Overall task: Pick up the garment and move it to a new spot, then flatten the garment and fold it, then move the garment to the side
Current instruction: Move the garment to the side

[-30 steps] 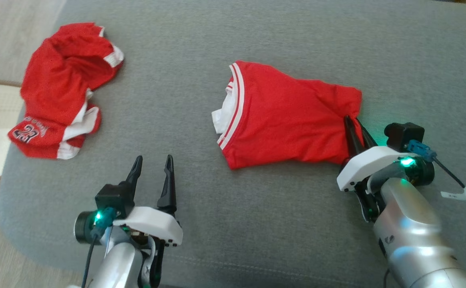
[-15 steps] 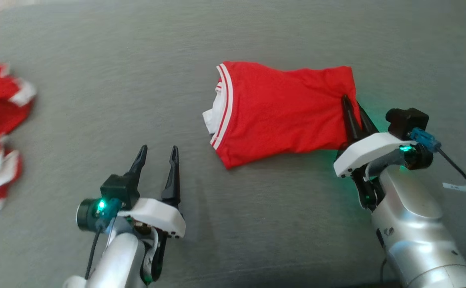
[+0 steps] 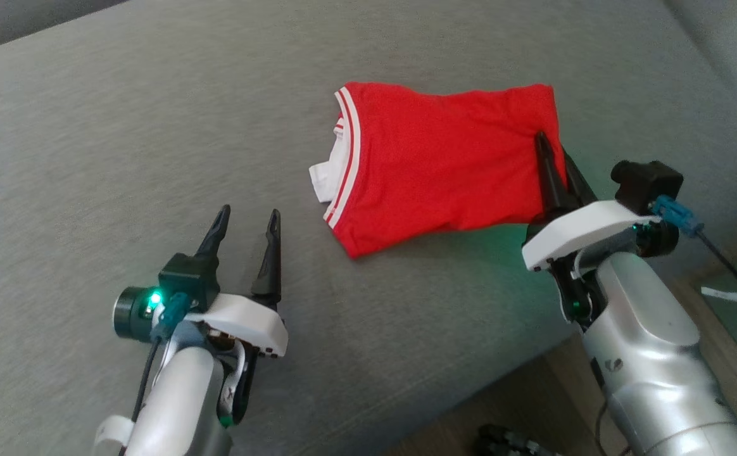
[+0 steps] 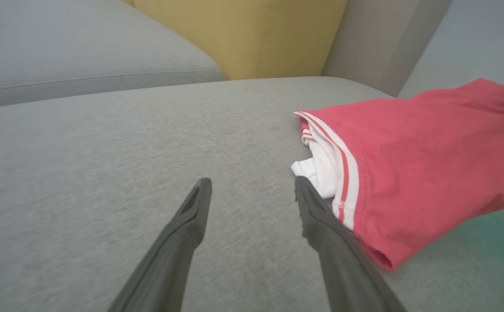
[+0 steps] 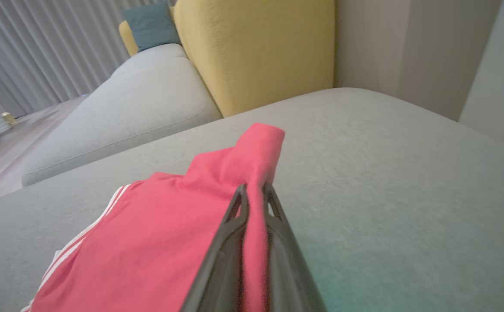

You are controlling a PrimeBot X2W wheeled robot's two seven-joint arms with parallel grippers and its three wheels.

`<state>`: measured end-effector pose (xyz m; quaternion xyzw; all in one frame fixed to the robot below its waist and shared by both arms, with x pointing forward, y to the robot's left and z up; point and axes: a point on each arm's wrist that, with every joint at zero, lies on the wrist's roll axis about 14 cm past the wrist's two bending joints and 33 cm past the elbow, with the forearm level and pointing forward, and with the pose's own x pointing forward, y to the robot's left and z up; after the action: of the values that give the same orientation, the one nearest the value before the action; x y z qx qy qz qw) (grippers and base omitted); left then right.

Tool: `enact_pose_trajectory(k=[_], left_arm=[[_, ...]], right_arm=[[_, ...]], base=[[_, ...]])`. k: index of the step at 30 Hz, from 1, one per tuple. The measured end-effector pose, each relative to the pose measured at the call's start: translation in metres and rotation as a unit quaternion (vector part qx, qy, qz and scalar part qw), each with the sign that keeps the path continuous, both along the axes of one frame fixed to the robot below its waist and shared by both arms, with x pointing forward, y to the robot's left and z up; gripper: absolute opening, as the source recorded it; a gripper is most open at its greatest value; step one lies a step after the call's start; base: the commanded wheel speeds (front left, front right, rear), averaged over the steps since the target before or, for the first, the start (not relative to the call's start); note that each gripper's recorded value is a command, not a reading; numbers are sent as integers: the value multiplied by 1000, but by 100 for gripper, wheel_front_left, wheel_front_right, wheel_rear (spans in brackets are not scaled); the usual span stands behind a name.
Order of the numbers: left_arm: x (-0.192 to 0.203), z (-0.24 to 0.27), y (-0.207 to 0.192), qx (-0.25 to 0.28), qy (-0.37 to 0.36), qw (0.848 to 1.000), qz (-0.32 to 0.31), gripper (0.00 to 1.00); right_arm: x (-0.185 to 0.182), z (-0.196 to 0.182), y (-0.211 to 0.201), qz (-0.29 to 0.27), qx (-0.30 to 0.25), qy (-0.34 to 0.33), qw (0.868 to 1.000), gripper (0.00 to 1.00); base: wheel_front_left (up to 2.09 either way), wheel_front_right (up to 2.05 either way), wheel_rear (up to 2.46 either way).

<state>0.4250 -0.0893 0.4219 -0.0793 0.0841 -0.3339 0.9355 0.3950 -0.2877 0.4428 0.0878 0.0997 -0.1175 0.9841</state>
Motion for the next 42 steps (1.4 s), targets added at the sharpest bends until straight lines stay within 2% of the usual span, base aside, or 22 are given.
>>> enact_pose_trajectory(k=[5, 8, 15, 25, 31, 37, 38, 39, 40, 41, 42], left_arm=[[-6, -9, -19, -2, 9, 999, -31, 100], [-7, -16, -20, 0, 16, 999, -37, 100], [-3, -22, 1, 11, 18, 1000, -16, 100], [8, -26, 48, 26, 20, 999, 44, 100], [9, -29, 69, 32, 22, 997, 71, 100], [10, -34, 79, 38, 28, 995, 85, 100], [10, -34, 79, 38, 28, 995, 86, 100], [10, -34, 80, 38, 29, 995, 86, 100], [10, -35, 80, 38, 29, 995, 87, 100], [11, -34, 80, 37, 30, 995, 87, 100], [11, -34, 80, 37, 29, 995, 87, 100]], right_arm=[[-17, -7, -18, -29, -5, 15, 999, 0], [-17, -10, -23, -28, -28, 27, 999, 0], [20, 7, -37, -10, -88, 21, 996, 0], [61, 35, -112, -24, -210, 69, 975, 0], [79, 50, -139, -44, -243, 82, 965, 0], [78, 51, -156, -64, -260, 98, 958, 0], [77, 52, -159, -70, -261, 97, 958, 13], [78, 54, -161, -72, -266, 95, 957, 51], [78, 58, -162, -73, -271, 90, 956, 57], [79, 61, -162, -75, -274, 83, 955, 87], [80, 65, -163, -80, -273, 75, 956, 100]], base=[[0, 0, 0], [0, 0, 0], [0, 0, 0], [0, 0, 0], [0, 0, 0], [0, 0, 0], [0, 0, 0], [0, 0, 0], [0, 0, 0], [0, 0, 0], [0, 0, 0]])
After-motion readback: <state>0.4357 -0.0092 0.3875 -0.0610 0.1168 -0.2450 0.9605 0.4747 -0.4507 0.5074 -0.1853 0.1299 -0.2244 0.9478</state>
